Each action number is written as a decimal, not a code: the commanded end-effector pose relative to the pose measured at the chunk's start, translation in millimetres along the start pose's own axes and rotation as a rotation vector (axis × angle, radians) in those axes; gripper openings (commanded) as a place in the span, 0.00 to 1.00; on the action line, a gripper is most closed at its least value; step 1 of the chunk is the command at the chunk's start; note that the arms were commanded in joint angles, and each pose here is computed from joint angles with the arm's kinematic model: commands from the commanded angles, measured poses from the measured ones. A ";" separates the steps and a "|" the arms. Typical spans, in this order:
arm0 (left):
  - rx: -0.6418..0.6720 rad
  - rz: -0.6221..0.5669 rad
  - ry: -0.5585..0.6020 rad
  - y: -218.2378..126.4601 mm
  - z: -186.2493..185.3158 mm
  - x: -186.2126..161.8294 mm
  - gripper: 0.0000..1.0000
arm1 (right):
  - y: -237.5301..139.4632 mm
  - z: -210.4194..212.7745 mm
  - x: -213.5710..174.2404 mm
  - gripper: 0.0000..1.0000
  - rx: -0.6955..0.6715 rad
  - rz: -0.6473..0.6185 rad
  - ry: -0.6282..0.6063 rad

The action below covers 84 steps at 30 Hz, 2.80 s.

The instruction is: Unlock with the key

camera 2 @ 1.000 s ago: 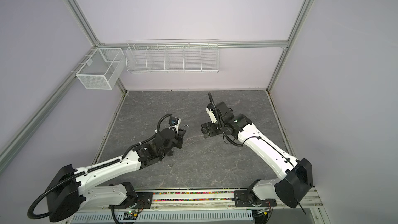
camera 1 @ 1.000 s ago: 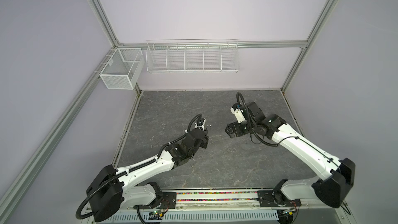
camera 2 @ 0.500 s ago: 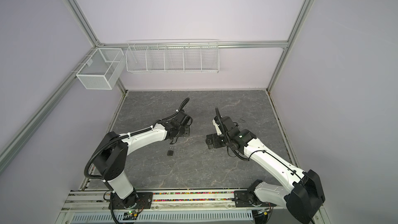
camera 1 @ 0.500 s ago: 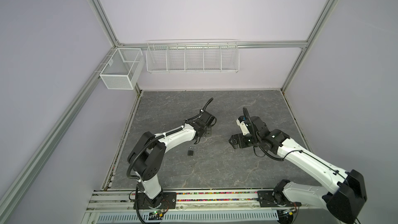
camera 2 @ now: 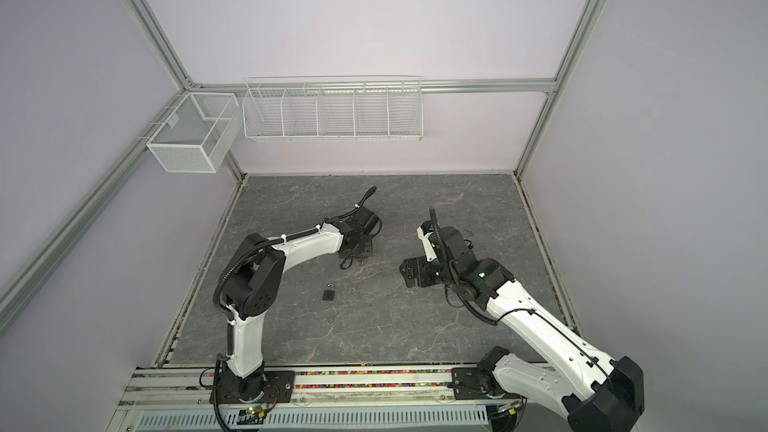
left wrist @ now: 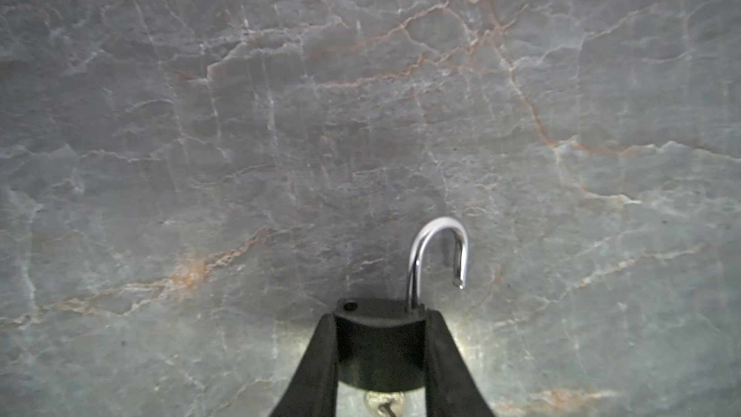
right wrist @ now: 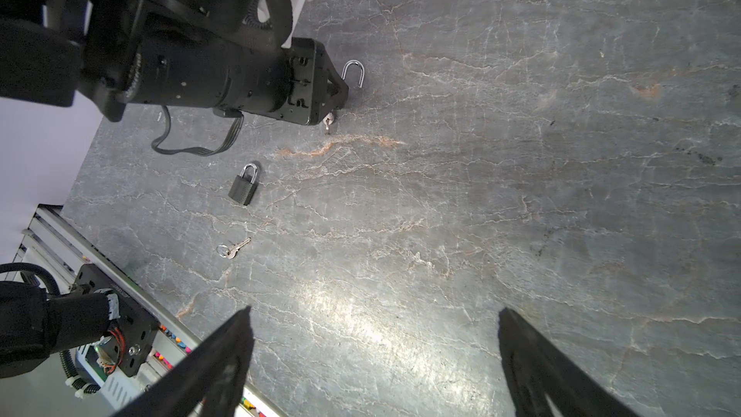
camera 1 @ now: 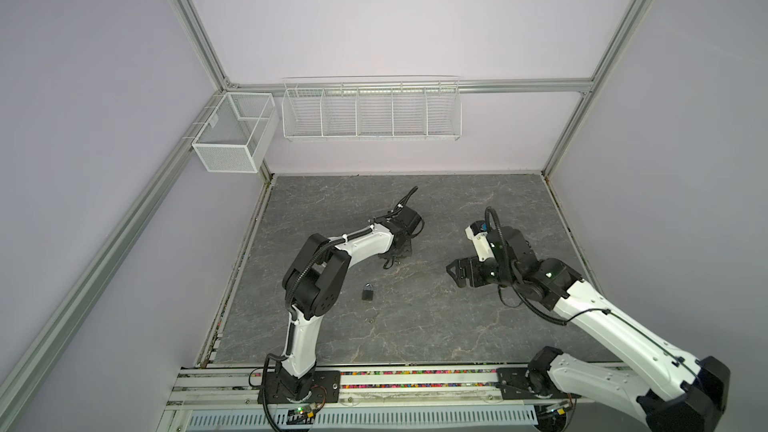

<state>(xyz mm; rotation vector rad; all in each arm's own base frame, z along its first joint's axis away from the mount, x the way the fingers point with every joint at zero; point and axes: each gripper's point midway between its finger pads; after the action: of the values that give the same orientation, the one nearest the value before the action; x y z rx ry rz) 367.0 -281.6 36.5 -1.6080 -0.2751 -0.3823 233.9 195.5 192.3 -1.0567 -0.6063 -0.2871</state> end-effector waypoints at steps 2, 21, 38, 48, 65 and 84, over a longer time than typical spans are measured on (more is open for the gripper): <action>0.021 0.040 -0.015 5.1 -1.3 -2.8 0.00 | -9.8 0.9 2.5 0.96 0.002 -0.015 -0.022; 0.015 0.045 -0.046 -19.6 13.6 4.6 0.61 | 16.0 11.9 7.0 0.96 0.028 0.017 -0.034; -0.207 -0.350 -0.253 -172.6 113.1 9.3 0.67 | 94.7 98.0 -43.9 0.97 -0.099 0.176 -0.079; -0.249 -0.497 -0.351 -220.8 157.9 -27.7 0.66 | 142.0 135.6 -81.0 0.95 -0.176 0.186 -0.059; -0.169 -0.587 -0.439 -252.1 197.1 -56.4 0.65 | 181.2 157.9 -120.5 0.93 -0.233 0.282 -0.182; -0.105 -0.611 -0.412 -260.1 213.4 -70.5 0.66 | 177.1 140.2 -148.3 0.93 -0.366 0.334 -0.242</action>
<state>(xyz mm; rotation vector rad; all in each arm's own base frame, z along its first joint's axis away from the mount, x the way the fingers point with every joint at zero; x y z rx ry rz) 217.4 -45.1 237.4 -1.6735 -1.1170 -0.5244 164.2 413.5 20.5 -1.4618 -0.6011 0.0389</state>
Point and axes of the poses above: each gripper's point midway between its finger pads, its own y axis out along the fingers, its own z axis along the line the jaws close on, x = y × z, and after that the axes turned 3 degrees about y, right-handed
